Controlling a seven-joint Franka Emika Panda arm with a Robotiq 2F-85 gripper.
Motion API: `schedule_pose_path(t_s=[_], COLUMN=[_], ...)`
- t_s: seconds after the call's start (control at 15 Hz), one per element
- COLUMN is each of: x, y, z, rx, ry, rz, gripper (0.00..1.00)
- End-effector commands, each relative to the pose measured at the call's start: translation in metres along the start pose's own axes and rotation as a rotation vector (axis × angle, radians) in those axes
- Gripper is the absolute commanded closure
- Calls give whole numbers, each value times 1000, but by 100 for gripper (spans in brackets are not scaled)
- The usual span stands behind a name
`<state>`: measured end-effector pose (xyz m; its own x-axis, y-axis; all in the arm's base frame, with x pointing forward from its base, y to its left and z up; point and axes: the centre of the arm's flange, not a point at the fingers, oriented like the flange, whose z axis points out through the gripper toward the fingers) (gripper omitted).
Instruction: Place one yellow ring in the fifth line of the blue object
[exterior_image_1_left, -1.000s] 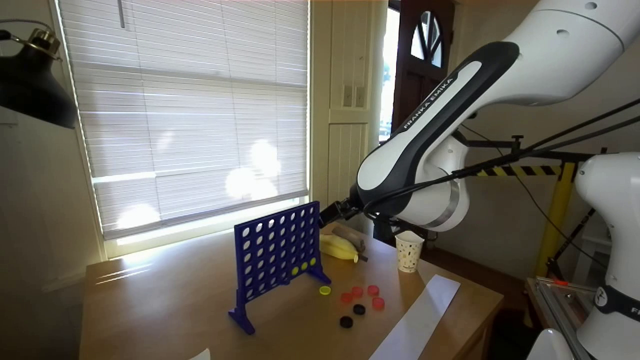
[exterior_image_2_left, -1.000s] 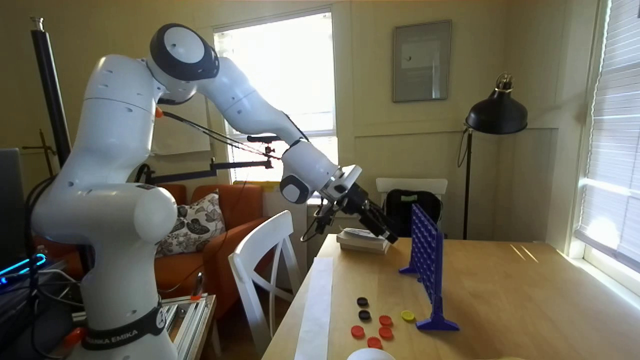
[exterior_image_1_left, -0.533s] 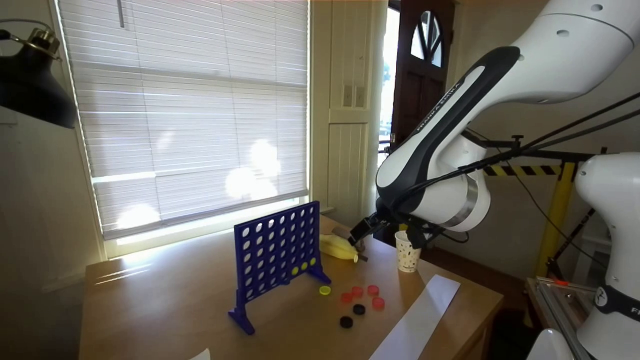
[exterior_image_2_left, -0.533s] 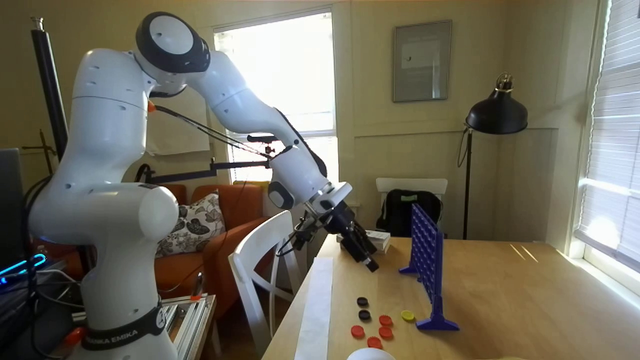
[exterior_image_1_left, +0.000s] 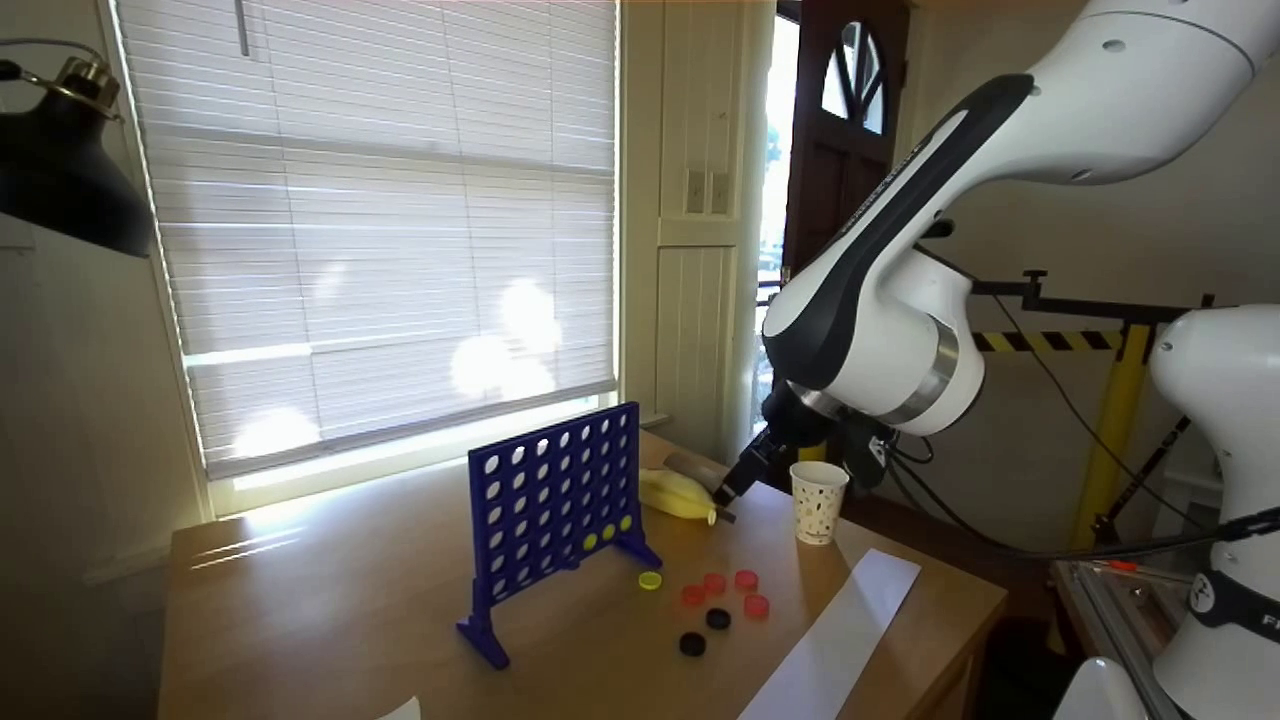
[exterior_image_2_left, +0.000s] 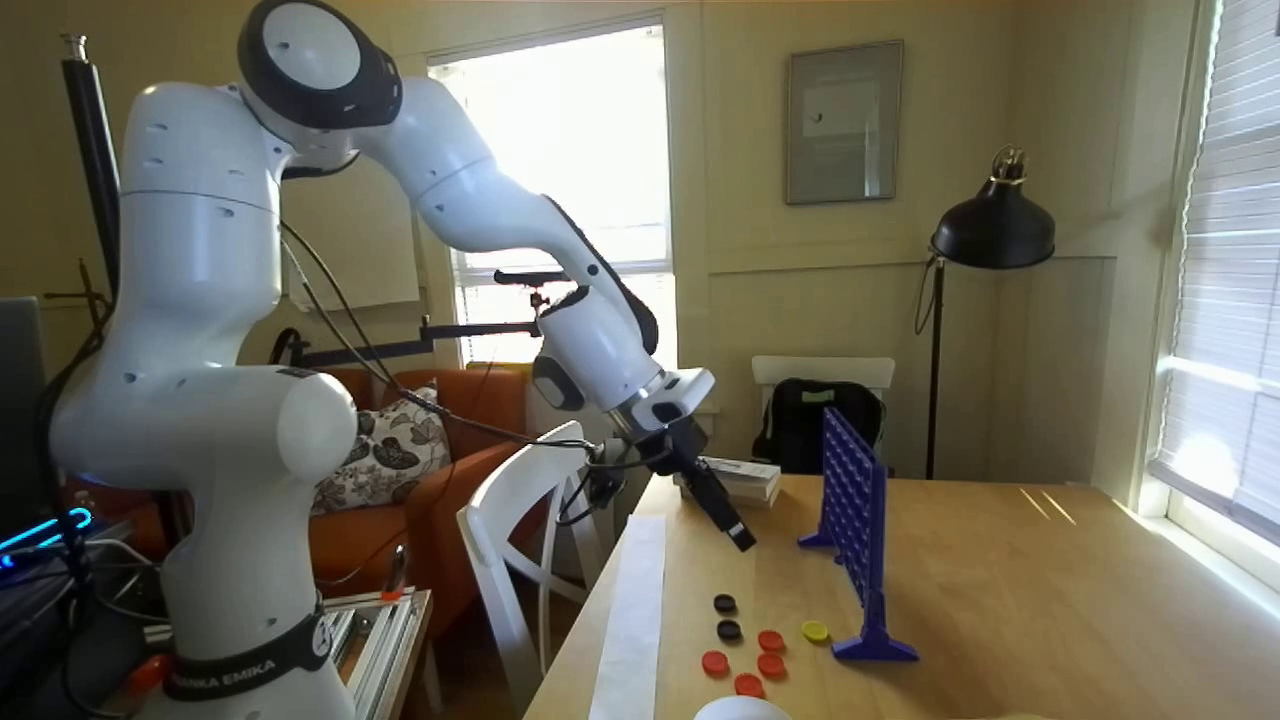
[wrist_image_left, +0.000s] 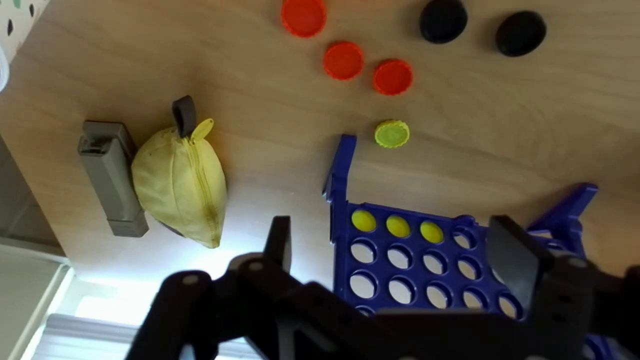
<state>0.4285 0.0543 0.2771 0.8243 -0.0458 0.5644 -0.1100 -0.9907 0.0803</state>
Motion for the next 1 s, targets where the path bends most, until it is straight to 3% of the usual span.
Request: schedule_pose_path(t_s=[0.0, 0.47, 0.93], x=[40, 51, 74], y=[-10, -5, -11], z=[-45, -36, -35], rx=[71, 157, 178], ry=[-69, -144, -210], rz=[-36, -39, -60], gripper=[0, 0, 0])
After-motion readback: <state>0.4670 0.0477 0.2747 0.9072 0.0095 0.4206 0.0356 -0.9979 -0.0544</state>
